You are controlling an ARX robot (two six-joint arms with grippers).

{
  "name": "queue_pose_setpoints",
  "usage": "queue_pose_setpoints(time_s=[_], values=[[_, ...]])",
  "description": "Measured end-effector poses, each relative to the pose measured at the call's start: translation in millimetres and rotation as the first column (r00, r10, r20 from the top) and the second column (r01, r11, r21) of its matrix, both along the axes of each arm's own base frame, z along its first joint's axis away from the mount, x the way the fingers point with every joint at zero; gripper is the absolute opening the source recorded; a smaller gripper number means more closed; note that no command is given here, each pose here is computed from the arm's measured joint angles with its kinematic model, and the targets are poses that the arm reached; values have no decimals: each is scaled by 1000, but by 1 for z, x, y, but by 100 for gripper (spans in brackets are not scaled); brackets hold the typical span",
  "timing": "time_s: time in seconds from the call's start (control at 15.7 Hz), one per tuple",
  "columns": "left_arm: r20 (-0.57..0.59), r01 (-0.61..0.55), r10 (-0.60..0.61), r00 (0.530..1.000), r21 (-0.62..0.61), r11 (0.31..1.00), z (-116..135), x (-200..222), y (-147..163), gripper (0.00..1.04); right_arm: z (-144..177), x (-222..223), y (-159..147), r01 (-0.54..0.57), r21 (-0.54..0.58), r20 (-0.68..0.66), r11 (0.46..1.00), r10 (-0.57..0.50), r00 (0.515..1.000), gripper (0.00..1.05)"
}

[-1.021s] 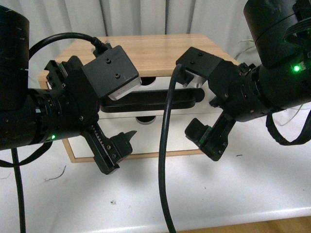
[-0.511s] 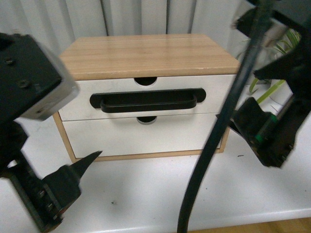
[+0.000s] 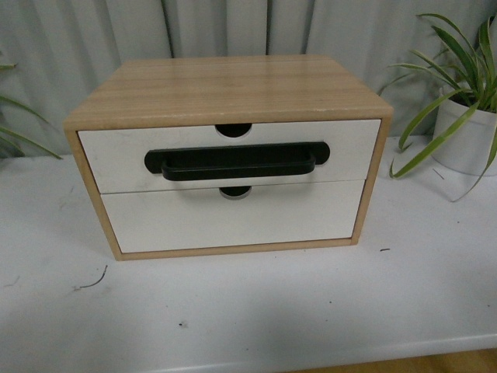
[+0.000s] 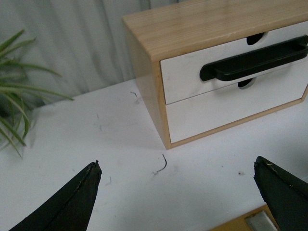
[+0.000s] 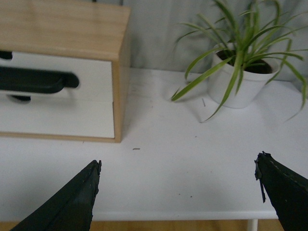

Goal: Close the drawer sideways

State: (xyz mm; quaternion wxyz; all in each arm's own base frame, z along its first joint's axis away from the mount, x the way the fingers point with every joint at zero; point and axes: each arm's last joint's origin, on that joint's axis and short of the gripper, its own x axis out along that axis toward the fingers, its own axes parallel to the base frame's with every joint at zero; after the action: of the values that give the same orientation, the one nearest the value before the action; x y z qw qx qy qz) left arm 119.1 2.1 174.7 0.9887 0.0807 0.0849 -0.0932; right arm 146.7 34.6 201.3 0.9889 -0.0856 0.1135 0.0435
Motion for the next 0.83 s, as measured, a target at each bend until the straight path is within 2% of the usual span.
queue_pose_setpoints(time_s=[0.13,0.32,0.38,0.45,0.51,0.57,0.83], values=[[-38,-68,65,997,-90,994,-11,-11,8,98,-7,-16,-6,90,86,75,992,-97,993,98],[-40,-67,63,997,-116,991,-11,-11,8,98,-8,-17,-6,99,123,70,988,-108,992,98],[54,-111,118,992,-117,987,-11,-11,5,91,-8,-16,-7,79,157,155,984,-104,982,91],[80,-113,125,989,-136,984,-15,-19,-4,78,-12,-20,-11,66,176,209,982,-103,973,78],[189,-134,163,968,-157,978,-4,-22,-4,66,-15,-22,-15,75,178,212,981,-113,971,65],[167,-176,203,965,-161,971,-6,-22,-2,55,-16,-24,-18,72,179,218,981,-111,970,54],[152,-170,196,969,-169,971,-8,-21,-2,2,-24,-32,-34,71,178,220,981,-110,969,2]])
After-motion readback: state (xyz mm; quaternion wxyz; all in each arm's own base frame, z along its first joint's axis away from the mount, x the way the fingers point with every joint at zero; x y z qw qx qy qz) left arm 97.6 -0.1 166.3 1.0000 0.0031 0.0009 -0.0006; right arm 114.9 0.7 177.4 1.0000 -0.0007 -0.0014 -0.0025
